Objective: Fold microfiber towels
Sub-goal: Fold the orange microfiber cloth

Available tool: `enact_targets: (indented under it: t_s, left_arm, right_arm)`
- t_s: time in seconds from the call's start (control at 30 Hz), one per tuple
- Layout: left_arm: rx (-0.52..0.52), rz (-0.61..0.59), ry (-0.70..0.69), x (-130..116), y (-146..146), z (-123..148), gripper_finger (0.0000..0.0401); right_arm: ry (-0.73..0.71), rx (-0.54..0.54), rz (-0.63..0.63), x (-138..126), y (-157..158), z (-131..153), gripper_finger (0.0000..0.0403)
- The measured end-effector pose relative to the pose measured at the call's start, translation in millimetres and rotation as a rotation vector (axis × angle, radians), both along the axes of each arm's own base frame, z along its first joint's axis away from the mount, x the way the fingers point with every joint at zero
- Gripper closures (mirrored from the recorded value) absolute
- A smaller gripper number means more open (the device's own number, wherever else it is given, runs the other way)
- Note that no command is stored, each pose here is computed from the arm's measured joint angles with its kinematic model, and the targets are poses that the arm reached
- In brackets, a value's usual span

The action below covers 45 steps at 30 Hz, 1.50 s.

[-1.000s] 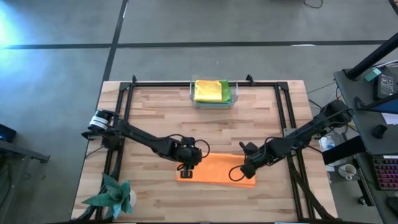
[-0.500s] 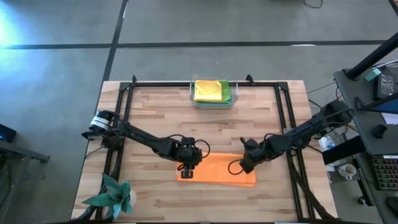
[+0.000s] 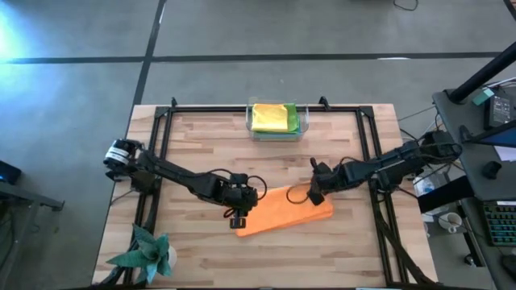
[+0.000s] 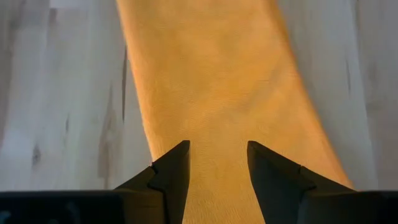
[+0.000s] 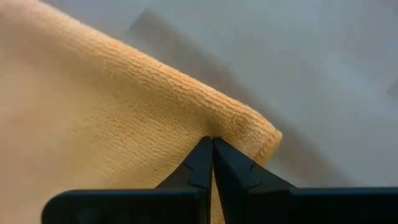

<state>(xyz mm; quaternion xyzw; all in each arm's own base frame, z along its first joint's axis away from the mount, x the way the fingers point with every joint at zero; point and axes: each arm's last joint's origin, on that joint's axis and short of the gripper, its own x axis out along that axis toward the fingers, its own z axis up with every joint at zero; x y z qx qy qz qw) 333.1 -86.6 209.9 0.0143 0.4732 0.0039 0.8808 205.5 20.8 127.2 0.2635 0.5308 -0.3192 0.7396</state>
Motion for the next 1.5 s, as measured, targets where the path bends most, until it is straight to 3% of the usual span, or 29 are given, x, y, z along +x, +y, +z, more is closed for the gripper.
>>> enact_targets:
  t_s: [0.37,0.57,0.87,1.03,1.5]
  left_arm:
    - [0.027,0.004,0.063,-15.5,4.3,11.2,0.0257]
    - [0.063,0.012,0.137,-27.9,8.2,15.5,0.0257]
    - [0.081,0.024,0.108,-35.0,10.7,27.6,0.0257]
    - [0.145,0.039,0.142,-40.4,13.7,28.0,0.0257]
    - [0.242,-0.001,0.280,-59.5,19.5,7.6,0.0257]
  right_arm:
    - [-0.024,-0.070,-0.039,5.9,-57.8,1.6,0.0392]
    - [-0.086,-0.038,-0.076,16.0,-60.7,19.2,0.0392]
    - [-0.291,0.008,0.006,51.8,-14.7,63.8,0.0392]
    - [-0.393,0.074,0.019,76.5,18.1,75.0,0.0392]
    - [-0.290,0.103,0.137,157.4,95.8,52.2,0.0392]
